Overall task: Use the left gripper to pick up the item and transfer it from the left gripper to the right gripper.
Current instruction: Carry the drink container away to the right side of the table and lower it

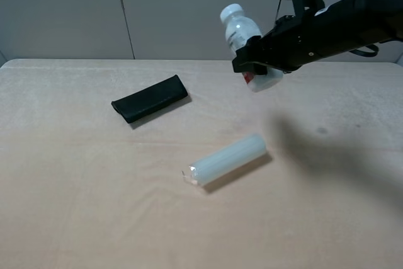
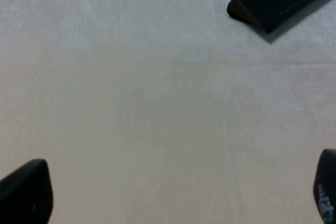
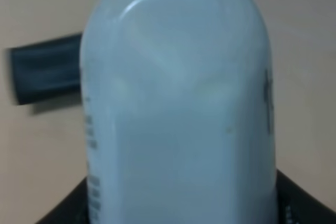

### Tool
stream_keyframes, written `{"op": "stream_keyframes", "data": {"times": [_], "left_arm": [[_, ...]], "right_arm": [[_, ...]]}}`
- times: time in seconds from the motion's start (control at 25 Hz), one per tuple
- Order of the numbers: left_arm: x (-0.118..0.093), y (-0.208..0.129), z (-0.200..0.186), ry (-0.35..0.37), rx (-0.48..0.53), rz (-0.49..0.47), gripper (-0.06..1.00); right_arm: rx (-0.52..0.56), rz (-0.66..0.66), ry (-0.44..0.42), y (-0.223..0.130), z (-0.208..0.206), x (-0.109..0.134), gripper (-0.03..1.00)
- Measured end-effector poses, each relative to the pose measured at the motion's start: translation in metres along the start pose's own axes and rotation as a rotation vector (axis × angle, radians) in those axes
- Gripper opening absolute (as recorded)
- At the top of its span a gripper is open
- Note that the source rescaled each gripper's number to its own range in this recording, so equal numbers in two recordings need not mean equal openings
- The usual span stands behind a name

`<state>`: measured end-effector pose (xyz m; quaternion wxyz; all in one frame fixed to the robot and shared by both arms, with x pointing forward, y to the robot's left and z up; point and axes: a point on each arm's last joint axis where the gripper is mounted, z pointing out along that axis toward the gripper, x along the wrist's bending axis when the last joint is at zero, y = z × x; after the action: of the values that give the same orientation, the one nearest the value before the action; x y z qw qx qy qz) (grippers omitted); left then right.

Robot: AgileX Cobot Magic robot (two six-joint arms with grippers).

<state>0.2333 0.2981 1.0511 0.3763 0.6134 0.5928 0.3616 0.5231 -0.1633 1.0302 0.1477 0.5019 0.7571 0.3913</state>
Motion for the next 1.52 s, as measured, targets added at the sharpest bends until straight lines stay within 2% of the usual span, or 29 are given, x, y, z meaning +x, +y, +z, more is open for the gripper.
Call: {"op": "stream_keyframes", "data": {"times": [0.36,0.52,1.04,1.52], "left_arm": [[0.000,0.000,0.000,0.000,0.000,0.000,1.00],[0.000,0.000,0.000,0.000,-0.001,0.000,1.00],[0.000,0.000,0.000,0.000,-0.001,0.000,1.00],[0.000,0.000,0.000,0.000,-0.001,0.000,1.00]], "right_arm": [[0.018,0.170,-0.216,-0.004,-0.016,-0.076,0.00],[0.035,0.202,-0.277,-0.016,-0.019,-0.096,0.00],[0.129,0.235,-0.350,-0.093,-0.008,-0.100,0.00],[0.219,0.240,-0.375,-0.119,0.020,-0.111,0.00]]}}
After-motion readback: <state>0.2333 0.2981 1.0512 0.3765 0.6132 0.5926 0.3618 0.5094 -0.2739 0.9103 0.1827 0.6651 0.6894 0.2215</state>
